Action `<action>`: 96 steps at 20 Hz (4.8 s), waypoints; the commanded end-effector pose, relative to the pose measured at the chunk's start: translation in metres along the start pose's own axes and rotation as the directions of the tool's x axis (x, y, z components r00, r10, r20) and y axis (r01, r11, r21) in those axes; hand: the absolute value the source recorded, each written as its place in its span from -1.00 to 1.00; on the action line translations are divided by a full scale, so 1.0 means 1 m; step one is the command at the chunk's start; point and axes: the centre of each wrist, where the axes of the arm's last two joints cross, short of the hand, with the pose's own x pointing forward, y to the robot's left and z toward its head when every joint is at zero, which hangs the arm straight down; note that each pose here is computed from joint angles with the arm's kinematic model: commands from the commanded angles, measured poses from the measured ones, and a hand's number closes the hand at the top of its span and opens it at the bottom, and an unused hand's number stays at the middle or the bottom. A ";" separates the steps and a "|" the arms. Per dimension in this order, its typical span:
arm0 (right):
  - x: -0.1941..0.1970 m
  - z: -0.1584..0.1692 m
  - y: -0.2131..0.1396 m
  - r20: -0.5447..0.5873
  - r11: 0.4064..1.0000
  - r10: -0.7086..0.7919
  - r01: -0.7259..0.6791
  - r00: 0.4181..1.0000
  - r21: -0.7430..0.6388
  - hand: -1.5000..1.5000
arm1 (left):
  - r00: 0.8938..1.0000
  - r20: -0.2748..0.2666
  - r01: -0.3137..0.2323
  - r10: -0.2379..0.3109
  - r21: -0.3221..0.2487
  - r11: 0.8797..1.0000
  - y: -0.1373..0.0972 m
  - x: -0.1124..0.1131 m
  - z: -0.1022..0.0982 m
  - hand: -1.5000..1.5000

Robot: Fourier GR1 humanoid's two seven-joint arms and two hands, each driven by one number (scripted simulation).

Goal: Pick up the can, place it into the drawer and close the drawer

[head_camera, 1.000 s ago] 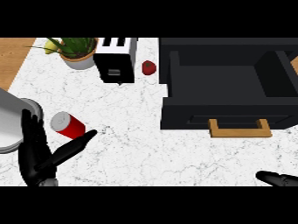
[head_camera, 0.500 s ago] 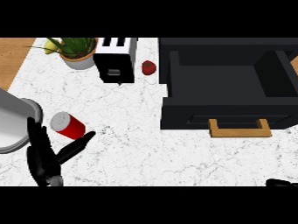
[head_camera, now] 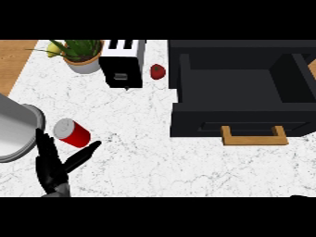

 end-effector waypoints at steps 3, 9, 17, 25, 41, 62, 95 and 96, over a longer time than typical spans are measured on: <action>0.004 0.000 -0.010 -0.004 1.000 0.018 -0.018 1.000 0.015 -1.00 | 1.000 -0.026 -0.012 0.012 0.019 1.000 -0.001 -0.017 -0.028 -1.00; 0.002 -0.008 -0.008 0.019 1.000 0.010 -0.010 1.000 -0.012 -1.00 | 1.000 -0.027 -0.005 0.005 0.014 1.000 -0.001 -0.044 -0.031 -1.00; 0.009 -0.019 -0.008 0.014 1.000 0.019 -0.019 1.000 -0.021 -1.00 | 0.999 -0.001 -0.050 0.050 -0.051 0.997 0.000 -0.033 -0.045 -1.00; 0.012 -0.010 0.006 0.012 1.000 0.011 -0.011 1.000 0.014 -1.00 | 0.996 -0.009 -0.089 0.088 -0.180 0.980 -0.030 -0.023 -0.061 1.00; 0.008 -0.002 -0.003 0.049 1.000 0.021 -0.022 0.999 0.021 -1.00 | 0.990 0.066 -0.056 0.123 -0.615 0.786 -0.086 -0.001 -0.065 1.00; 0.016 -0.006 -0.014 0.037 0.995 0.065 -0.062 0.997 -0.073 -1.00 | 0.969 0.113 -0.046 0.219 -0.789 0.612 -0.212 0.186 -0.027 1.00; 0.035 -0.031 -0.005 0.080 0.999 0.050 -0.050 0.996 -0.007 -1.00 | 0.966 0.253 0.159 0.057 -0.751 0.641 -0.320 0.359 0.064 1.00; 0.031 -0.038 -0.005 0.068 0.999 0.028 -0.026 0.997 -0.020 -1.00 | 0.966 0.251 0.162 0.053 -0.758 0.632 -0.321 0.357 0.063 1.00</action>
